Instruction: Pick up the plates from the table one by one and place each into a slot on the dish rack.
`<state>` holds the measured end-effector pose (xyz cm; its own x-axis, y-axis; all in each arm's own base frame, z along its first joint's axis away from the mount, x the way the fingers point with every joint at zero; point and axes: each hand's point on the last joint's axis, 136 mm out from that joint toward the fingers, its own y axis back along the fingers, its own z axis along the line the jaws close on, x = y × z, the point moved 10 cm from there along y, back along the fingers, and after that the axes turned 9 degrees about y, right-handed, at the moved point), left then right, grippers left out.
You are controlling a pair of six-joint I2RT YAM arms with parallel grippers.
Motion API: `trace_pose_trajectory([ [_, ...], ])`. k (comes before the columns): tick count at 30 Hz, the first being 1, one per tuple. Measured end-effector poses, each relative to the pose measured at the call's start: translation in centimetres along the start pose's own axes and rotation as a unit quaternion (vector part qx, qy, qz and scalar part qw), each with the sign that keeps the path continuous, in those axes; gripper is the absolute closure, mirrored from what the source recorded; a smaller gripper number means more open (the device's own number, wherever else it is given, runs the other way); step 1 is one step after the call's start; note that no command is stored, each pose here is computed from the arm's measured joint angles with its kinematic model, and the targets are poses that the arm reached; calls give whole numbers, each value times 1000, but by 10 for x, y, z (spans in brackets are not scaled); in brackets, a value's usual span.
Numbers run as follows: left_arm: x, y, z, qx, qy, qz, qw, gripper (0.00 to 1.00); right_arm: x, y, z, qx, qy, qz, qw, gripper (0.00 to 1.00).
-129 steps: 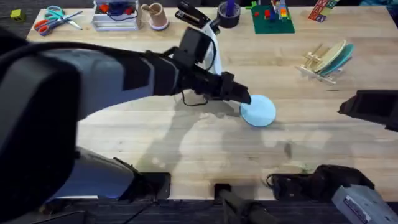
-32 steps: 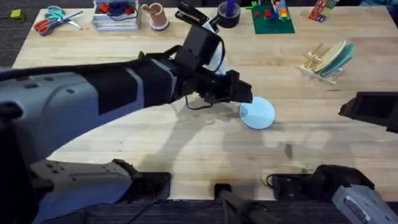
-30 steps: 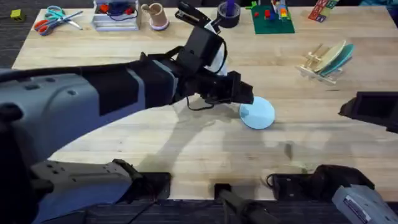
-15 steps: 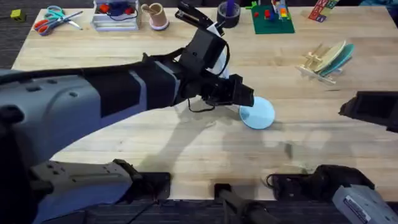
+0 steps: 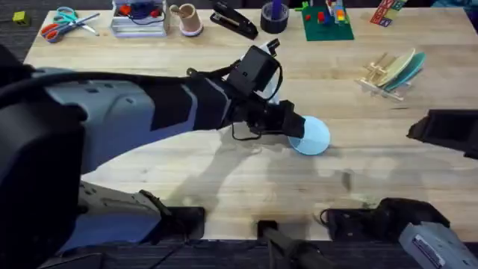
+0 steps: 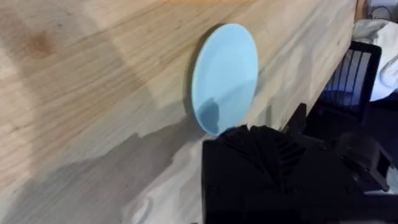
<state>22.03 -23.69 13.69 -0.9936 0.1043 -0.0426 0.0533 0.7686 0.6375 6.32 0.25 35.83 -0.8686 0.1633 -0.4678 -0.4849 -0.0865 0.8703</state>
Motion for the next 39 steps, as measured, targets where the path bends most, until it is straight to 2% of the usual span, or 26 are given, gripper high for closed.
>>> trace_pose_trajectory([
  [13, -6, -3, 0, 0, -14, -21, 1000, 961, 0, 0, 0, 0, 0, 0, 1000, 7],
  [21, -11, -22, 15, 2, -5, -4, 1000, 959, 0, 0, 0, 0, 2, 0, 1000, 8],
  [22, -11, -31, 23, 4, 6, 14, 1000, 960, 0, 0, 0, 0, 2, 0, 1000, 8],
  [23, -10, -32, 24, 6, 8, 18, 1000, 960, 0, 0, 0, 0, 2, 0, 1000, 8],
  [39, -11, -35, 25, 18, 11, 30, 999, 960, 0, 0, 0, 0, 3, 0, 1000, 7],
])
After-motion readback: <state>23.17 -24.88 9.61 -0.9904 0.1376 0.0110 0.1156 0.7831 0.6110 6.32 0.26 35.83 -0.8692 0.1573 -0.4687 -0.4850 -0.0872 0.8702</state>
